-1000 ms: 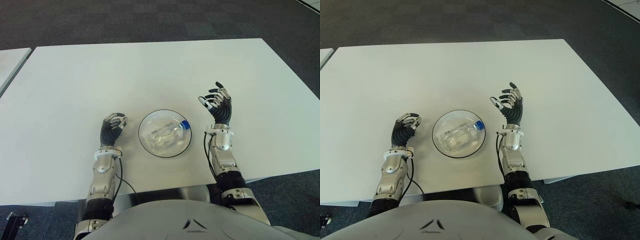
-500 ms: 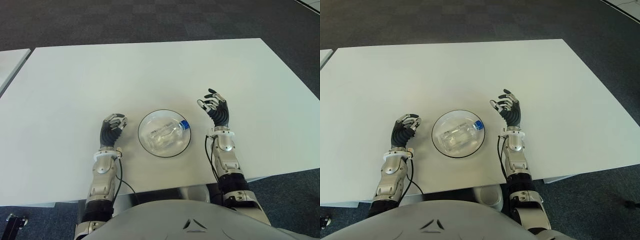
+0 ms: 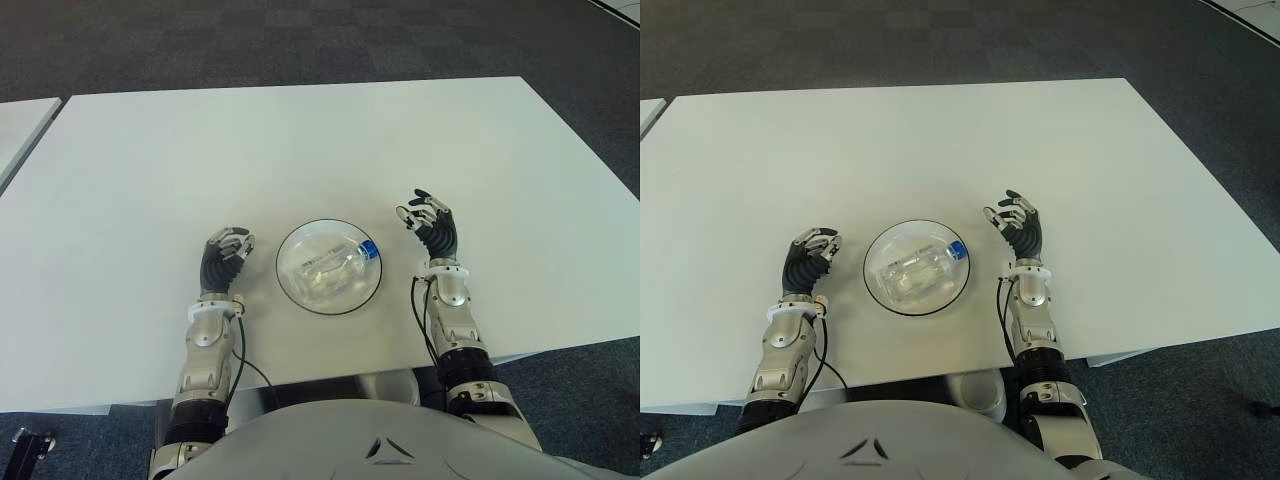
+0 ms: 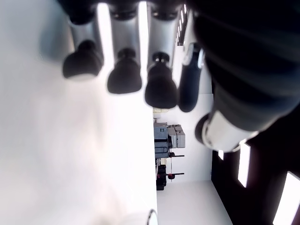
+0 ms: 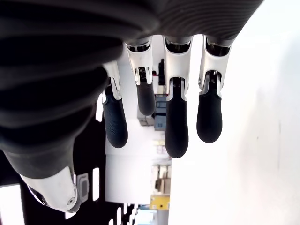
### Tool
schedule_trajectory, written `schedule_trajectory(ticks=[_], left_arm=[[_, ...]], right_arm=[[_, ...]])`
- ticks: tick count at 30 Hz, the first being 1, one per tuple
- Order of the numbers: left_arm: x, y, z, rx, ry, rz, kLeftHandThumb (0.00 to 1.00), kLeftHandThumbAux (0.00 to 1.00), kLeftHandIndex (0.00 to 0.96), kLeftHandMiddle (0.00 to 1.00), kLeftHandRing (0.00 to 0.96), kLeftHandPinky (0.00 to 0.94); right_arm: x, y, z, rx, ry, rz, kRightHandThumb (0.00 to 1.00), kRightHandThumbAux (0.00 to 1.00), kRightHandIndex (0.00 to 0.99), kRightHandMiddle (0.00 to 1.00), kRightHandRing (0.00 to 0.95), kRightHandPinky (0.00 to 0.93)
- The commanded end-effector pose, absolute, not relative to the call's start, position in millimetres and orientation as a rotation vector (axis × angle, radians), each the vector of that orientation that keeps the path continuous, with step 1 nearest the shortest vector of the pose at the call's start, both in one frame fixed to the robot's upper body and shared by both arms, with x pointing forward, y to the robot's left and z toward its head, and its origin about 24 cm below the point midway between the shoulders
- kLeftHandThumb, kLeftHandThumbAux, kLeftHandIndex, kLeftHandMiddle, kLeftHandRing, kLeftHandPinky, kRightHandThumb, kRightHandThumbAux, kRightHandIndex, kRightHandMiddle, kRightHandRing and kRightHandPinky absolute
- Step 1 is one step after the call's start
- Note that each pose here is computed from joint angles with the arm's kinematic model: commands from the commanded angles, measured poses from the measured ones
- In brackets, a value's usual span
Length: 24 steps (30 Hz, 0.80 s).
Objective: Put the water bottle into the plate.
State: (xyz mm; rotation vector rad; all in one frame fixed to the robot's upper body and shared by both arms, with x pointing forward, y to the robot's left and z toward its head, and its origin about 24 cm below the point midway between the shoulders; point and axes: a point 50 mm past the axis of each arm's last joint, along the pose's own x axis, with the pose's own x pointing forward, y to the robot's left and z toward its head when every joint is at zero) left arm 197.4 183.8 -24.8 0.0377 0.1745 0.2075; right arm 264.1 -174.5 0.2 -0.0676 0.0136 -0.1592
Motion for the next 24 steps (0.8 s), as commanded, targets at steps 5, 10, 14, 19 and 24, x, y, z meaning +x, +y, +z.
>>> schedule_trajectory(ticks=[5,10,14,19,24], left_arm=[[187.3,183.3,-40.5,0.019,0.265,0.213,0.712,0.710,0.438,0.794,0.805,0.819],[187.0,183.8,-40.7,0.019,0.266,0.217,0.712,0.710,0.438,0.791,0.804,0.820],[186.9,184.5,-40.6,0.023,0.265,0.217,0.712,0.710,0.437,0.791,0.805,0.823],[186.9,185.9,-40.3,0.029,0.259,0.219,0.712,0.711,0.437,0.792,0.807,0.825],[186.8,187.0,-40.1,0.035,0.258,0.222,0.712,0.711,0.437,0.796,0.811,0.828]], right_arm=[[256.5,-173.3,-12.5,-0.063,0.080,-0.148,0.706,0.729,0.435,0.626,0.632,0.651],[255.4,-173.4,-14.1,-0.067,0.086,-0.147,0.706,0.729,0.435,0.630,0.639,0.655],[255.0,-173.2,-14.8,-0.076,0.087,-0.138,0.707,0.729,0.435,0.633,0.643,0.655],[254.9,-172.8,-15.3,-0.080,0.090,-0.125,0.707,0.729,0.435,0.637,0.644,0.654],[254.3,-173.5,-16.1,-0.082,0.094,-0.118,0.707,0.729,0.435,0.638,0.640,0.644]])
